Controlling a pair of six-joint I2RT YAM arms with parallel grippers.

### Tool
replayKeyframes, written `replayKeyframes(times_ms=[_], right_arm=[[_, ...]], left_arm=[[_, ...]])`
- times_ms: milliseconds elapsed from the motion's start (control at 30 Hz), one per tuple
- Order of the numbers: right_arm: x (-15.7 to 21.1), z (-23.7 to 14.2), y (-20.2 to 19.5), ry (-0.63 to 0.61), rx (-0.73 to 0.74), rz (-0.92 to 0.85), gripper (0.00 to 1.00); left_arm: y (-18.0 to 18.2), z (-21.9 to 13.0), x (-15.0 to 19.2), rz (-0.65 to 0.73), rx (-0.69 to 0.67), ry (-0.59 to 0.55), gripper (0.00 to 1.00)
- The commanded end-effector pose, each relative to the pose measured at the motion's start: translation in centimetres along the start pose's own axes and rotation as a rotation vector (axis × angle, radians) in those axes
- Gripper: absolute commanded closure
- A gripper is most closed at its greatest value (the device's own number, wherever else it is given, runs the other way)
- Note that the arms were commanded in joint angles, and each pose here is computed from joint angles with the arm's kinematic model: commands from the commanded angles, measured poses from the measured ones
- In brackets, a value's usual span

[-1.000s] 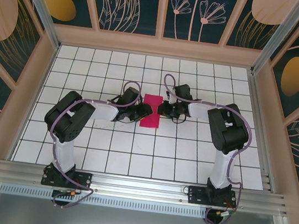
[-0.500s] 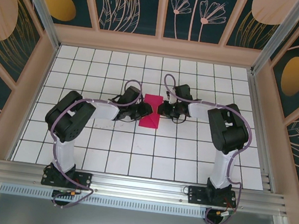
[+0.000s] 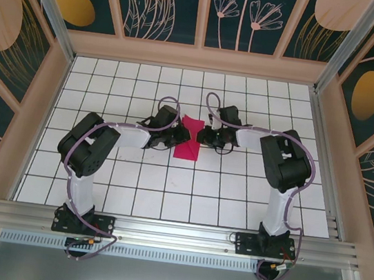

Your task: Fold a paper plane with a square sheet of paper (pick it up from the middle)

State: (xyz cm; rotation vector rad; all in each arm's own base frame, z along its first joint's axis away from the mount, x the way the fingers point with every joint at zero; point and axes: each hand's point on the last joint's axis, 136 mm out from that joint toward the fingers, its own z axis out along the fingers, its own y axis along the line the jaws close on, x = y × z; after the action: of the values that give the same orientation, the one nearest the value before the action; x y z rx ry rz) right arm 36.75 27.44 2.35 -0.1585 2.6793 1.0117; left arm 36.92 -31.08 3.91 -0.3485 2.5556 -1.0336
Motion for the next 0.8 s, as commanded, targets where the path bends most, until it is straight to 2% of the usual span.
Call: replayKeyframes(times_ms=[0,133,267,467,567,700,767], right_arm=[[-1.4,-2.4,1.1,-0.068,-0.026,0.026,0.73],[-4.6,-7.0,2.0,-0.239,0.009,0.016,0.59],[-6.2,-11.4,0.9,-0.404,0.122,0.006,0.42],[-6.6,-15.8,0.1,-0.546,0.181,-0.009,0.31],[-6.5,-17.0,-0.5,-0.571,0.183,0.006,0.26],[-6.3,-18.1,-1.8,-0.596,0.168,0.055,0.17],[-6.2,-18.9,-2.4,-0.625,0.167,0.086,0.02]], left_arm=[[-1.0,0.0,-0.4,0.055,0.014,-0.017,0.91],[-1.4,-1.0,-1.2,0.127,-0.013,-0.044,0.95],[-2.0,-3.4,-2.5,0.223,-0.097,-0.088,0.95],[-3.3,-9.3,-5.9,0.380,-0.265,-0.231,0.95],[-3.3,-11.6,-7.7,0.455,-0.378,-0.319,0.95],[-2.3,-13.6,-9.7,0.522,-0.627,-0.428,0.94],[-1.5,-13.3,-9.9,0.559,-0.745,-0.445,0.95]])
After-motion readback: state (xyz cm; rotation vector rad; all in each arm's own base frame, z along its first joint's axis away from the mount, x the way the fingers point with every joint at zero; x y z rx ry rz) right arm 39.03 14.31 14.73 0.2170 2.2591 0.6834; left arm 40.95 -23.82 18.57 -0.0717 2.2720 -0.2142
